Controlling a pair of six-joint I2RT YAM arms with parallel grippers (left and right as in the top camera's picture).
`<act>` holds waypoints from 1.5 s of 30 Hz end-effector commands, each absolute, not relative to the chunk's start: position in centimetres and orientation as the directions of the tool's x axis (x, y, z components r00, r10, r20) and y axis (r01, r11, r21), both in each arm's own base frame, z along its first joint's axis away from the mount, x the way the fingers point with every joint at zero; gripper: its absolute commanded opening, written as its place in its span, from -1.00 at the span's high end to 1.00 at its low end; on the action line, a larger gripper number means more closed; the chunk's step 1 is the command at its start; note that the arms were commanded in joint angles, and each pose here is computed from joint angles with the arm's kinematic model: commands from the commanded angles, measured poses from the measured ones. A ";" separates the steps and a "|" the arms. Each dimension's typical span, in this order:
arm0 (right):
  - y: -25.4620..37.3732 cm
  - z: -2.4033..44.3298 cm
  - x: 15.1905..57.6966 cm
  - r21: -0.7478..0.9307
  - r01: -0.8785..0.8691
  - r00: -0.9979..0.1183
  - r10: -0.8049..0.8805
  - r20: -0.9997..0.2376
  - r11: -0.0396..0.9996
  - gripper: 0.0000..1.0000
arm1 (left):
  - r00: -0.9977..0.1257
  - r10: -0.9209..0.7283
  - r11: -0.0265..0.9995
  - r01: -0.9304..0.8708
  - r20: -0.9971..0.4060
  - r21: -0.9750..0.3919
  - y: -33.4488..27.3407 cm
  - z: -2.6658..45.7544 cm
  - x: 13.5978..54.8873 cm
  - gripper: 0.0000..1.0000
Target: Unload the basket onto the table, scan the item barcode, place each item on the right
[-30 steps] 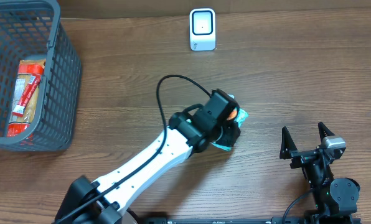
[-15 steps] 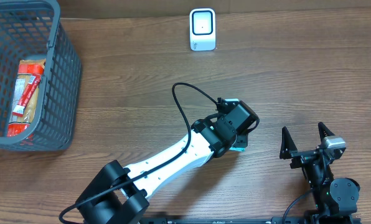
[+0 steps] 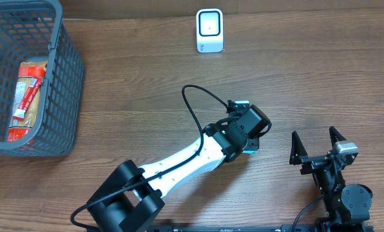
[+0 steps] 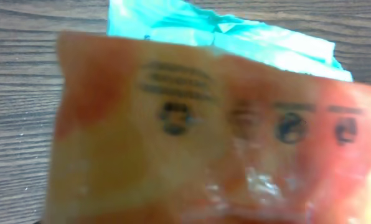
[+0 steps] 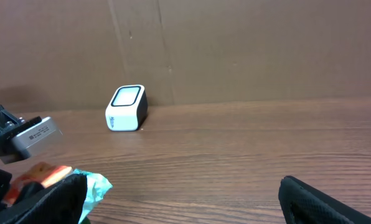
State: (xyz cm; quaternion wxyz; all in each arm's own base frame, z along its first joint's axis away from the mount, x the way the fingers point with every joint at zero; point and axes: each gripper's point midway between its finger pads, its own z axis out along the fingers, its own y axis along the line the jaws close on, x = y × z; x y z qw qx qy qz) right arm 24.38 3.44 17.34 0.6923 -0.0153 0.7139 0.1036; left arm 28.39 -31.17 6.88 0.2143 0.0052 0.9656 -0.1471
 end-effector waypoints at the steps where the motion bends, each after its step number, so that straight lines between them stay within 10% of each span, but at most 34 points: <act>1: 3.3 17.1 24.4 0.123 -0.162 -0.039 0.118 -0.992 0.979 -1.00 | -0.895 -0.081 0.953 0.059 -0.440 -0.296 -31.5 7.6 28.9 -0.44; 12: 3.3 17.1 24.4 0.123 -0.161 -0.039 0.118 -0.992 0.979 -1.00 | -0.867 0.047 0.945 0.200 -0.497 -0.259 -32.3 8.9 29.5 -0.99; 23: 3.3 17.1 24.4 0.123 -0.162 -0.039 0.118 -0.992 0.979 -1.00 | -0.786 0.239 0.913 0.382 -0.571 -0.144 -32.5 17.5 30.4 -0.99; 39: 3.3 17.1 24.4 0.123 -0.162 -0.039 0.118 -0.992 0.979 -1.00 | -0.821 0.345 0.909 0.413 -0.455 -0.057 -29.0 14.0 29.5 -0.98; 45: 3.3 17.1 24.4 0.123 -0.161 -0.039 0.118 -0.992 0.979 -1.00 | -0.851 0.313 0.905 0.402 -0.423 -0.139 -29.0 13.9 29.5 -0.61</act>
